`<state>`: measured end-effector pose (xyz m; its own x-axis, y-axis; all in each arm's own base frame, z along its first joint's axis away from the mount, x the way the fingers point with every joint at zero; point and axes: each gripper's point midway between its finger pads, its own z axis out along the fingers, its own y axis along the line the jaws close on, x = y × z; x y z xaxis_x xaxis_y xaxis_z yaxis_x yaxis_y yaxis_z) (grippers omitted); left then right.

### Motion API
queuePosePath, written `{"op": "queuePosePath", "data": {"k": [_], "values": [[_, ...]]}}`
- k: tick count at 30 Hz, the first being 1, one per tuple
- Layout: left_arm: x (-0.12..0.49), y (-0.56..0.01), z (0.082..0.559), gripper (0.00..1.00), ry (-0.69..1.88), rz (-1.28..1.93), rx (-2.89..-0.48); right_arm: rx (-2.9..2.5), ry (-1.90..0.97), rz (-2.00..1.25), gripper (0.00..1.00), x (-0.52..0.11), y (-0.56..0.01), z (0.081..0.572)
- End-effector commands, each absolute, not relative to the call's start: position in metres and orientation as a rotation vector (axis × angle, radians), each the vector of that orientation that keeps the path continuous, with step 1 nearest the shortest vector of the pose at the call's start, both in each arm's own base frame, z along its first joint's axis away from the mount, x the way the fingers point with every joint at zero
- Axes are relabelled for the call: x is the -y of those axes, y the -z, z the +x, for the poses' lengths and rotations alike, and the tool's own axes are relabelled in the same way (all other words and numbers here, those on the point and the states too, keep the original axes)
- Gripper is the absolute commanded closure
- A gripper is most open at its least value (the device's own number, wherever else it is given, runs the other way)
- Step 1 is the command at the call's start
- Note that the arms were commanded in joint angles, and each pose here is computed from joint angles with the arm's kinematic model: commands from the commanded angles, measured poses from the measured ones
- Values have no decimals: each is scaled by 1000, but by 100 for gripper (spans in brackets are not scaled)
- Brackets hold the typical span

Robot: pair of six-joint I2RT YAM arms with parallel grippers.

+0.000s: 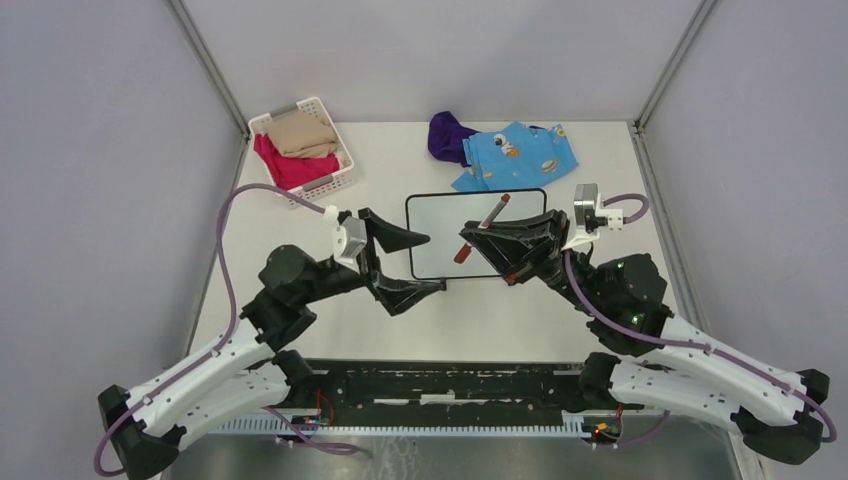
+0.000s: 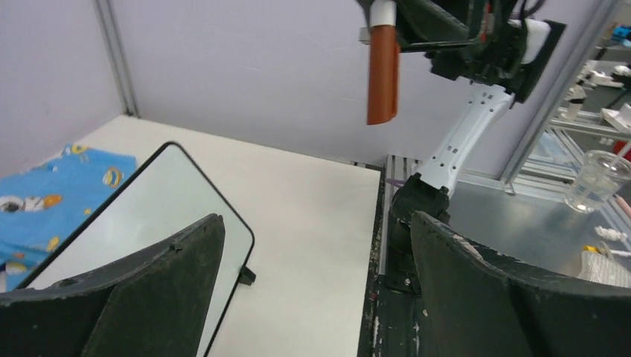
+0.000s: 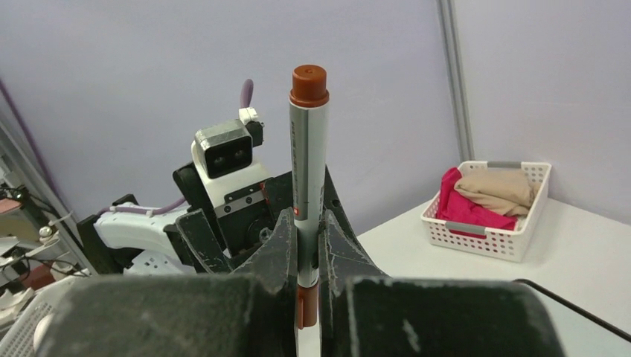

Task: Write a sentence on the whiteboard
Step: Open the whiteboard marker at the center of the board.

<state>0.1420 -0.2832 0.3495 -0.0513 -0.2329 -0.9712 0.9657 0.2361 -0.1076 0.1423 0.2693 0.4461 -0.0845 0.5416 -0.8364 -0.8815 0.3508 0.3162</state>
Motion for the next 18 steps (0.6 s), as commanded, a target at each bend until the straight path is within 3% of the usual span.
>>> {"op": "queuePosePath", "data": {"k": [1,5,12,18], "values": [[290,-371,108,0,1192,1107,-997,-1022,-1280,-514,100,-274,-474,119],[303,-370,99,1,1258,1297,-1048,-1009,-1307,-596,100,-284,-470,110],[305,-381,94,1,1308,1273,-1011,-996,-1333,-638,100,-290,-466,104],[309,-388,98,20,1323,1257,-1030,-1002,-1342,-634,100,-296,-459,107]]}}
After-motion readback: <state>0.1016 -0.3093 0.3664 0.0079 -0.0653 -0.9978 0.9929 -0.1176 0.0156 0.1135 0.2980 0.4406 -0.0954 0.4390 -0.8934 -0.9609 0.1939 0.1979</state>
